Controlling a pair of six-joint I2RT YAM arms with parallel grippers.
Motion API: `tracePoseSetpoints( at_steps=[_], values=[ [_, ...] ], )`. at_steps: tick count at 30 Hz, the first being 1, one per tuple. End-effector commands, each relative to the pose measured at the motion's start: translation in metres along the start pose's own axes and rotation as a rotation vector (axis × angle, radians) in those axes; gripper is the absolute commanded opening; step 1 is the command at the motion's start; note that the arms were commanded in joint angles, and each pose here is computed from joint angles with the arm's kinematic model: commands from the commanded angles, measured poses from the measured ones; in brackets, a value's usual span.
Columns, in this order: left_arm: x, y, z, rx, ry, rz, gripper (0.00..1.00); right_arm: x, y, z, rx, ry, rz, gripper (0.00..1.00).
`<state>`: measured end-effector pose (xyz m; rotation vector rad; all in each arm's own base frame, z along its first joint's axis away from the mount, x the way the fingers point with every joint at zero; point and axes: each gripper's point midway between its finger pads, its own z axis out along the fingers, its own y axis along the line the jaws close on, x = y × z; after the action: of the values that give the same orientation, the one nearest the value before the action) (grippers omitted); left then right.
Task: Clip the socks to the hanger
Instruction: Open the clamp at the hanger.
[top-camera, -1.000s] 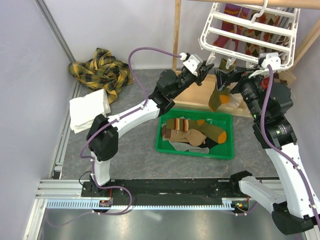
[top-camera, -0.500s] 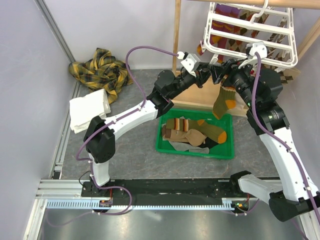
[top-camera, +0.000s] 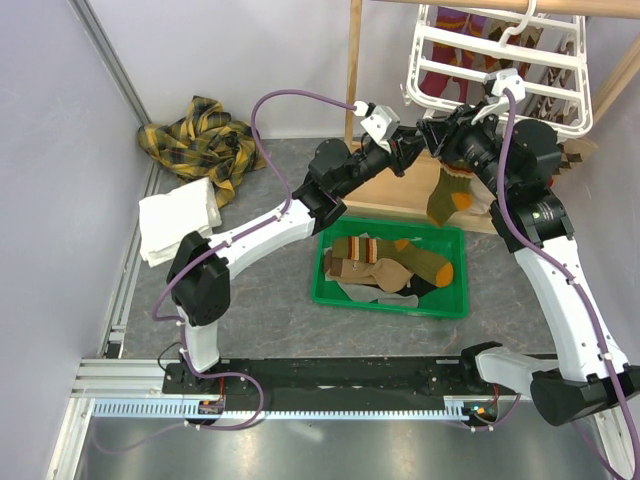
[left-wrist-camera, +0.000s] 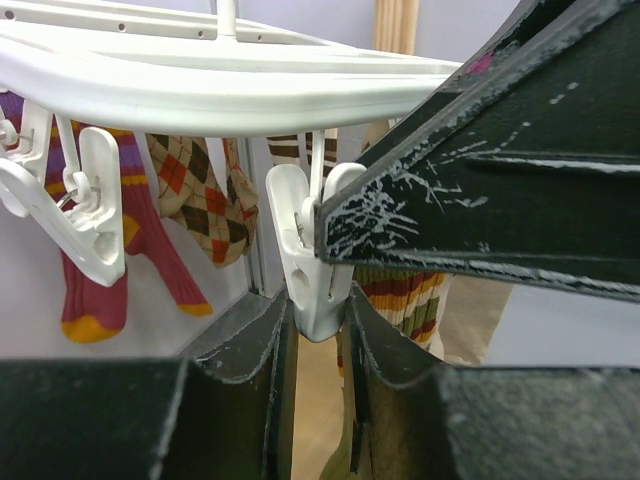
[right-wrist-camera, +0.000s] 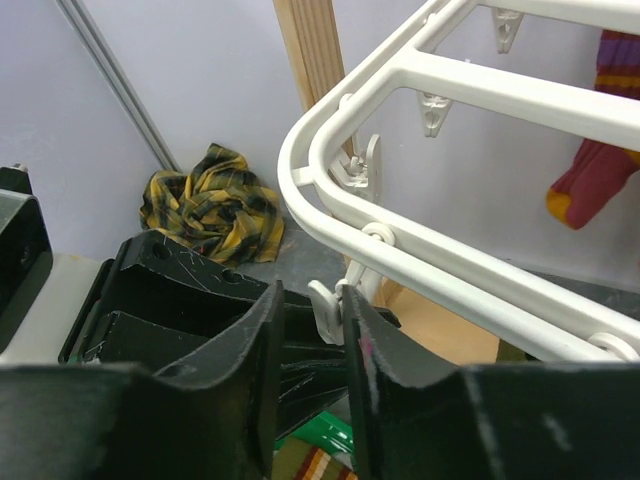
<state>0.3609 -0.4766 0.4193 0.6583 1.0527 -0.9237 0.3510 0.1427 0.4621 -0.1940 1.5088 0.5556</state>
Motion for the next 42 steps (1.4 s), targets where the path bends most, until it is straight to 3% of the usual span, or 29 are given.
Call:
tracePoseSetpoints(
  at_steps=[1,8,10,12,16,22,32,42],
  values=[
    [-0.025,-0.014,-0.003,0.048,-0.027,-0.030,0.02,-0.028,0.017,0.000,-0.086,-0.071,-0.019,0.33],
    [-0.030,-0.019,-0.003,0.068,-0.027,-0.042,0.02,-0.026,0.021,0.005,-0.124,-0.059,-0.030,0.18],
    [-0.029,-0.019,-0.003,0.071,-0.021,-0.037,0.05,-0.026,0.022,0.005,-0.131,-0.057,-0.034,0.10],
    [-0.031,-0.017,-0.004,0.061,-0.020,-0.018,0.12,-0.029,0.022,0.004,-0.132,-0.063,-0.036,0.00],
    [-0.029,-0.011,-0.010,0.034,-0.013,0.042,0.39,-0.029,0.022,0.004,-0.130,-0.060,-0.033,0.00],
    [-0.032,0.004,-0.015,-0.031,-0.015,0.174,0.58,-0.026,0.023,0.002,-0.134,-0.049,-0.035,0.00],
    [-0.049,0.014,-0.014,-0.075,-0.047,0.269,0.61,-0.020,0.021,0.002,-0.130,-0.037,-0.051,0.00],
    [-0.064,0.022,-0.011,-0.111,-0.066,0.358,0.57,-0.018,0.020,0.001,-0.129,-0.033,-0.050,0.00]
  ],
)
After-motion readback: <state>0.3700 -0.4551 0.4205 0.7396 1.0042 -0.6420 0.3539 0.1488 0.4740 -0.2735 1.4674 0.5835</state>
